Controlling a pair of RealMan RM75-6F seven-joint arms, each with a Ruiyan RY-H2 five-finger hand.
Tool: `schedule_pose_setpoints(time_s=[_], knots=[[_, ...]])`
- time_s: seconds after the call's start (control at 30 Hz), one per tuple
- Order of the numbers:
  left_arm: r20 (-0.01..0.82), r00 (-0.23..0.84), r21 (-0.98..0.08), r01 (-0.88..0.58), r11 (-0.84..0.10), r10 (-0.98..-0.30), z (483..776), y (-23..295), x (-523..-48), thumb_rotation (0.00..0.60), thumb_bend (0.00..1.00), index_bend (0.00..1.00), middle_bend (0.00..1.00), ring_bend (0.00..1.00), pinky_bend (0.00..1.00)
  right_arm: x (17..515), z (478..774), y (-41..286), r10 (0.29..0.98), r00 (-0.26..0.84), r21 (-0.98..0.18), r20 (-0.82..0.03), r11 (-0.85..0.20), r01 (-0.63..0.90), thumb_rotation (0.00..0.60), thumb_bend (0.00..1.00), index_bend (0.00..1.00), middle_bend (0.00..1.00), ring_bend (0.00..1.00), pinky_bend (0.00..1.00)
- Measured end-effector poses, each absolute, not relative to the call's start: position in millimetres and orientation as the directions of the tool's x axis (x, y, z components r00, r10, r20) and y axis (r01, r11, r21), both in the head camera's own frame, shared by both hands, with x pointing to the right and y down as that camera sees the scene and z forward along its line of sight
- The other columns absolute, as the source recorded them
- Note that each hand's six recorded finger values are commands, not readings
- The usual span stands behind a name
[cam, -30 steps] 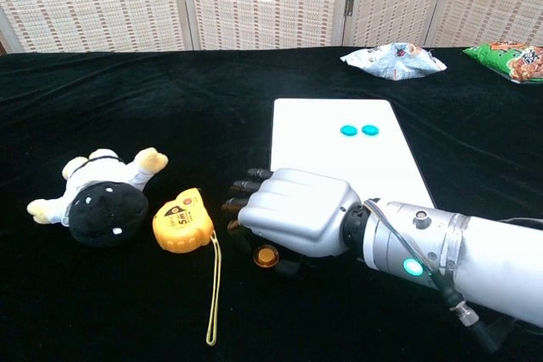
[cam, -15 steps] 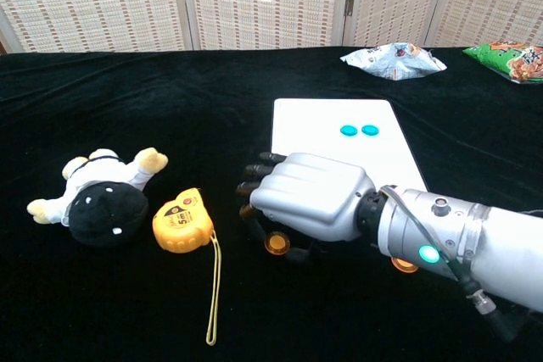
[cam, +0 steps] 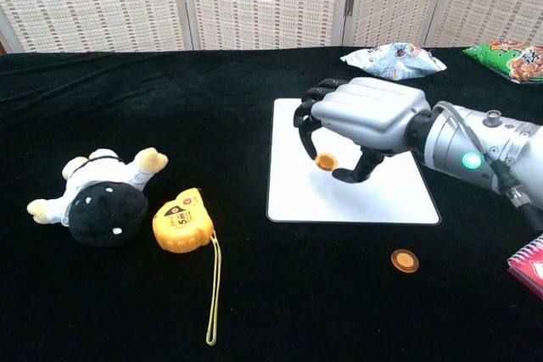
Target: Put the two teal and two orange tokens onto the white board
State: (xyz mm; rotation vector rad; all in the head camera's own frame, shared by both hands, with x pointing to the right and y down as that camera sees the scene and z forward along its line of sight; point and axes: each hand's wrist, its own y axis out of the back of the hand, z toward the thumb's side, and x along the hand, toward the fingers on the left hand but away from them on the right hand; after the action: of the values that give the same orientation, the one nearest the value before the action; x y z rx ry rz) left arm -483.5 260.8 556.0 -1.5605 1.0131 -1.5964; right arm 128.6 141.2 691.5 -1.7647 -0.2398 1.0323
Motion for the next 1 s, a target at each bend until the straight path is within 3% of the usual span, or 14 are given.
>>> schedule_pose_setpoints(time_s=[0.3, 1.0], knots=[[0.474, -0.048, -0.880, -0.050, -0.472, -0.879, 557, 261, -481, 0.600, 0.13, 0.00, 0.00, 0.00, 0.00, 160, 713, 124, 0.622, 0.515, -0.807, -0.590, -0.483, -0.341, 0.600, 0.27, 0.47, 0.15, 0.06, 0.00], [0.482, -0.053, -0.876, -0.051, -0.480, -0.874, 561, 261, -482, 0.600, 0.13, 0.00, 0.00, 0.00, 0.00, 159, 729, 135, 0.598, 0.509, -0.785, -0.619, -0.493, -0.375, 0.600, 0.27, 0.44, 0.14, 0.04, 0.00]])
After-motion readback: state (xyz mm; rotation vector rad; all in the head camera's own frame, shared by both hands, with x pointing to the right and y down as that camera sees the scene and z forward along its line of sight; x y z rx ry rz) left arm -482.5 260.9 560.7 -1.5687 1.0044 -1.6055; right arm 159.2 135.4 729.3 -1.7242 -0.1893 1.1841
